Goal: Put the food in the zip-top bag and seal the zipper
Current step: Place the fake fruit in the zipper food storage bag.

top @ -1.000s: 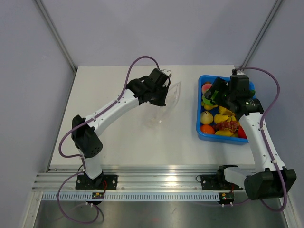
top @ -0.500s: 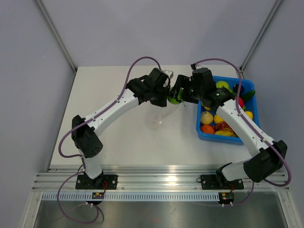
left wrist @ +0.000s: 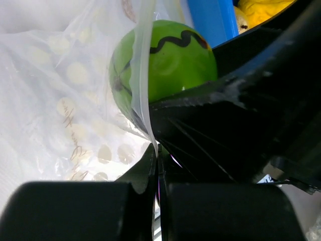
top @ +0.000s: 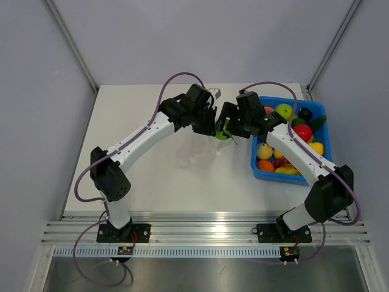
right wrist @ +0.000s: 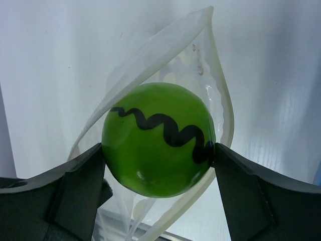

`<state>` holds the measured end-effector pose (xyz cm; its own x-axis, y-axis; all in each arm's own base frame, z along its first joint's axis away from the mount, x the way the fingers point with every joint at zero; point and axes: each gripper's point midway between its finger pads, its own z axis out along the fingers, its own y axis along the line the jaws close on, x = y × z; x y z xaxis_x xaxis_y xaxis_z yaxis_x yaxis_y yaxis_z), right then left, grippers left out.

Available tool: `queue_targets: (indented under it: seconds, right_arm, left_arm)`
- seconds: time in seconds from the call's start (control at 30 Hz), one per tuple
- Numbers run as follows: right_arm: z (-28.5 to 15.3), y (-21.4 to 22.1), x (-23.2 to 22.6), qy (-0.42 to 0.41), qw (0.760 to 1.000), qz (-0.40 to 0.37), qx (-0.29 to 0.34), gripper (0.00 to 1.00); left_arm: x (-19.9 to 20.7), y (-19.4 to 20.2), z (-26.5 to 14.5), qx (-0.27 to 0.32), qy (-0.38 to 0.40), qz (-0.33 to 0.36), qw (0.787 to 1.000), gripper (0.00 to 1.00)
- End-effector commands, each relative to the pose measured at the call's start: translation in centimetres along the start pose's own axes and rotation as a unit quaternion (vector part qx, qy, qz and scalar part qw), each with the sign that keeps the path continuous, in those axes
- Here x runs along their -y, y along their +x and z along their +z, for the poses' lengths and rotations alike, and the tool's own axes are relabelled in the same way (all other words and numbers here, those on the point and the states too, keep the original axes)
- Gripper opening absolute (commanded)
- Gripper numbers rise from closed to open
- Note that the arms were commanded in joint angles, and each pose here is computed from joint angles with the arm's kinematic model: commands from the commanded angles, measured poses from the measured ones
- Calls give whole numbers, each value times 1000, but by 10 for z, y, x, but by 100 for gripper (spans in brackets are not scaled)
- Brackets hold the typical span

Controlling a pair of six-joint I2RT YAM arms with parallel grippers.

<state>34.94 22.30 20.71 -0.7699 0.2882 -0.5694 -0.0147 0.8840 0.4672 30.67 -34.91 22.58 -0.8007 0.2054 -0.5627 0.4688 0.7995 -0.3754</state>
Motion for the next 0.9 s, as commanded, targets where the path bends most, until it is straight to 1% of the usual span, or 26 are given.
queue_targets:
  seconds: [0.0,0.03,0.07,0.1,0.17,0.2,0.3,0.5,0.53,0.63,0.67,0.73,0.83,0.87]
  right_arm:
    - [2,-4,1,18,1000,8,9,69]
    - [5,-3,2,21,1000,8,6,71]
    - [5,-4,1,19,1000,7,6,80]
    - [5,-3,0,16,1000,7,3,85]
    - [5,-4,-4,8,1000,8,3,92]
    - [3,-5,-5,6,1000,7,6,98]
    - [-3,-6,-11,-10,1000,6,4,99]
    - [-23,-16,-19,-26,999,4,28,98]
    - [-26,-17,-18,-23,999,6,32,95]
    - [-45,-31,-4,13,997,-2,74,88]
    - [-52,-37,12,51,994,-2,94,81]
    - [-68,-44,29,88,989,-6,117,75]
    - [-78,-46,79,158,980,6,122,73]
    - [-74,-35,98,180,978,9,107,73]
  left_arm:
    - [27,-26,-29,56,69,0,996,0]
    - [25,-29,-29,60,71,-4,996,0]
    - [26,-27,-28,56,77,-5,995,0]
    - [26,-27,-29,57,80,-7,995,0]
    - [26,-27,-28,55,86,-9,995,0]
    - [26,-27,-27,54,86,-11,995,0]
    - [26,-25,-24,50,91,-11,995,0]
    - [24,-25,-19,46,91,-14,995,0]
    - [23,-25,-19,46,90,-15,995,0]
    - [20,-24,-18,44,85,-15,995,0]
    - [18,-22,-17,42,82,-16,996,0]
    - [14,-22,-18,43,78,-16,996,0]
    - [12,-20,-20,43,76,-17,996,0]
    - [11,-19,-19,41,75,-17,996,0]
